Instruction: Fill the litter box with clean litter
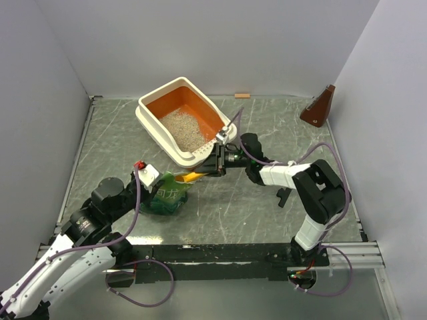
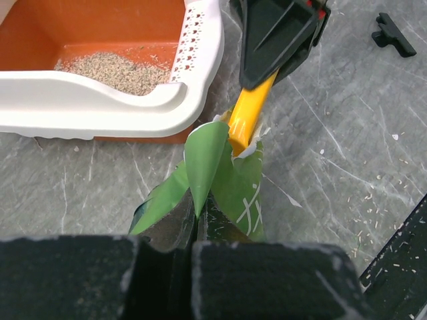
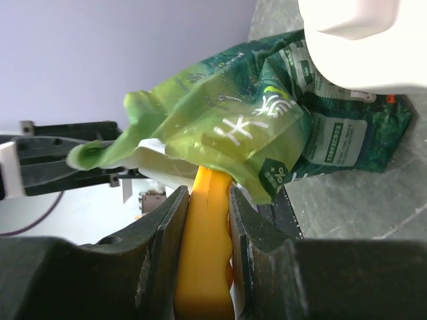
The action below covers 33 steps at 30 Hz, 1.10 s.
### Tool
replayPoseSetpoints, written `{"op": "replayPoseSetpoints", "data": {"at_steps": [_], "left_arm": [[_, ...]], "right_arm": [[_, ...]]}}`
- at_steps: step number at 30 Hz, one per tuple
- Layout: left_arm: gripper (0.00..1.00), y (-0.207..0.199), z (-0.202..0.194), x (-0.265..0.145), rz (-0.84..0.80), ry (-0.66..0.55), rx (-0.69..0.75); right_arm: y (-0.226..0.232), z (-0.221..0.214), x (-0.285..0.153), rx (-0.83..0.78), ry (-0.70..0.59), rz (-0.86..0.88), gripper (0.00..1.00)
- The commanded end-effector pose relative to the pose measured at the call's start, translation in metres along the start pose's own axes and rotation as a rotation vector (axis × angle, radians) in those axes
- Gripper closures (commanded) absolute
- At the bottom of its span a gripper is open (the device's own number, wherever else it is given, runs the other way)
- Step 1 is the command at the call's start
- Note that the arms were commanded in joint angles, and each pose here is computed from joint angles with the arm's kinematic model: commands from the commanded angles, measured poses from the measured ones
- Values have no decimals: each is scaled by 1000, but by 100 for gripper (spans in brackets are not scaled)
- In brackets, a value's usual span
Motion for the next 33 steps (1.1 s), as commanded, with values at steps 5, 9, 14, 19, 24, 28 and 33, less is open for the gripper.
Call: {"op": "replayPoseSetpoints", "data": {"at_steps": [5,9,14,19,24,28,33], "left_arm": [[100,2,25,1,5,-125,7],[99,0,26,1,-1,-145,14],[99,-5,24,4,-23,-161,22],[99,-9,20,11,-41,-149,22],[100,-12,17,20,-55,-131,21],[99,-13,14,27,-53,-119,19],[99,-17,11,33,-57,-115,19]], "right_arm": [[42,13,-37,-95,-86,116,100],[47,15,-49,-96,-111,129,100],[54,15,-60,-86,-128,149,100],[57,16,-71,-81,-152,161,100],[51,18,-88,-63,-186,160,100],[42,19,-100,-61,-207,144,100],[27,18,-116,-50,-238,135,100]]}}
Point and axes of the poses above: each gripper's point midway between its finger pads, its own x axis out along the fingers, its own y axis along the line the jaws close on, z = x × y, the point moved 2 cm from there along -x, back along the fingers, and after that the axes turned 9 degrees about x, right-handed, at the moved point
